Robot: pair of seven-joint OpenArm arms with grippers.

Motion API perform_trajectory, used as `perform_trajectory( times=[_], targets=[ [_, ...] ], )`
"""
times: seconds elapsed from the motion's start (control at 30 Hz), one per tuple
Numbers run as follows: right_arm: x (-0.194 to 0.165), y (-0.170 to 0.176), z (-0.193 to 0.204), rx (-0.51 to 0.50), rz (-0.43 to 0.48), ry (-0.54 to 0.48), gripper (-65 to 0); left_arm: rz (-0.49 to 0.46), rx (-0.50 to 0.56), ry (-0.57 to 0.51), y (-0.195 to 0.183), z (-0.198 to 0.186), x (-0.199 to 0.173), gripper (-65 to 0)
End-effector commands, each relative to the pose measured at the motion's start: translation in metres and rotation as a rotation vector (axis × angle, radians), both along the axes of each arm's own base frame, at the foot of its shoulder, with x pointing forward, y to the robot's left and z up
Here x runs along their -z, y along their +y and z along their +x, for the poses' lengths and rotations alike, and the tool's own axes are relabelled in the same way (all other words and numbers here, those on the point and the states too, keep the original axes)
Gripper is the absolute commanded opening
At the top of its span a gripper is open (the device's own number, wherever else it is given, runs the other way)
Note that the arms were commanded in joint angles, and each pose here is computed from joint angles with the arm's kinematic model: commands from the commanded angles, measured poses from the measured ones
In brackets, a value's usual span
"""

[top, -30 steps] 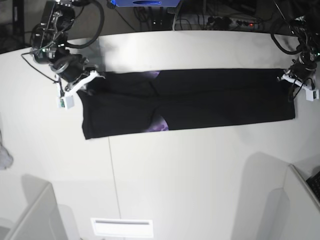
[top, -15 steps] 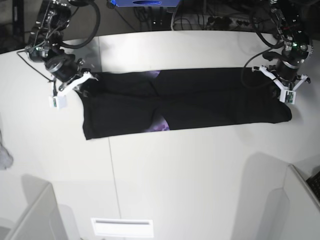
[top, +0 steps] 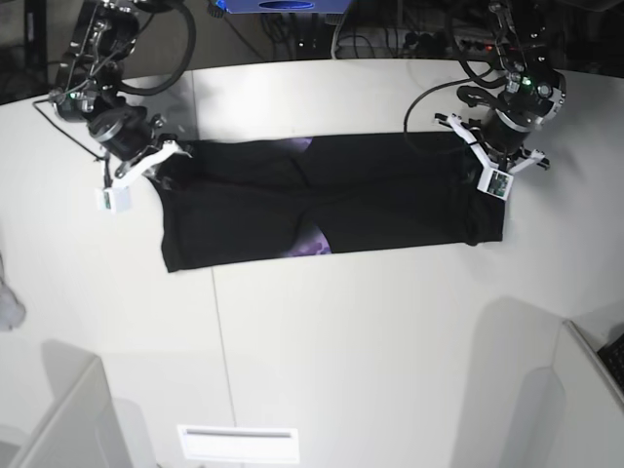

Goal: Fold the T-shirt properly
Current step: 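Grasp the strip end with the left gripper and fold it toward the right gripper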

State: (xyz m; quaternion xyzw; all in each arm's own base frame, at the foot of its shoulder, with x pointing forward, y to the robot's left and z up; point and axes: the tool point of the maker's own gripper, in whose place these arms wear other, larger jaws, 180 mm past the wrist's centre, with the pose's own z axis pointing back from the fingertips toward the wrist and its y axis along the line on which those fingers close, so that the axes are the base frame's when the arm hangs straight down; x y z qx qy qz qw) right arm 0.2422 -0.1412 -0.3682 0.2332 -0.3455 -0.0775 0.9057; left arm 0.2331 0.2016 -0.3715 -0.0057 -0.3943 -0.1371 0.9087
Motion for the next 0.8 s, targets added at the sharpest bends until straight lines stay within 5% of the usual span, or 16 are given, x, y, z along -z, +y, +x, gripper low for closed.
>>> perform_trajectory(
  times=[0.0,0.77],
  targets=[
    [-0.010,-0.001,0.006,0.000,0.001,-0.042,-65.0,0.003,0.013,-0.017,-0.003,0.005,-0.007,-65.0],
    [-0.010,0.000,0.006,-0.001,0.002,-0.042,-65.0,-0.105,0.089,0.022,-0.078,0.021,-0.002,-65.0]
  ],
)
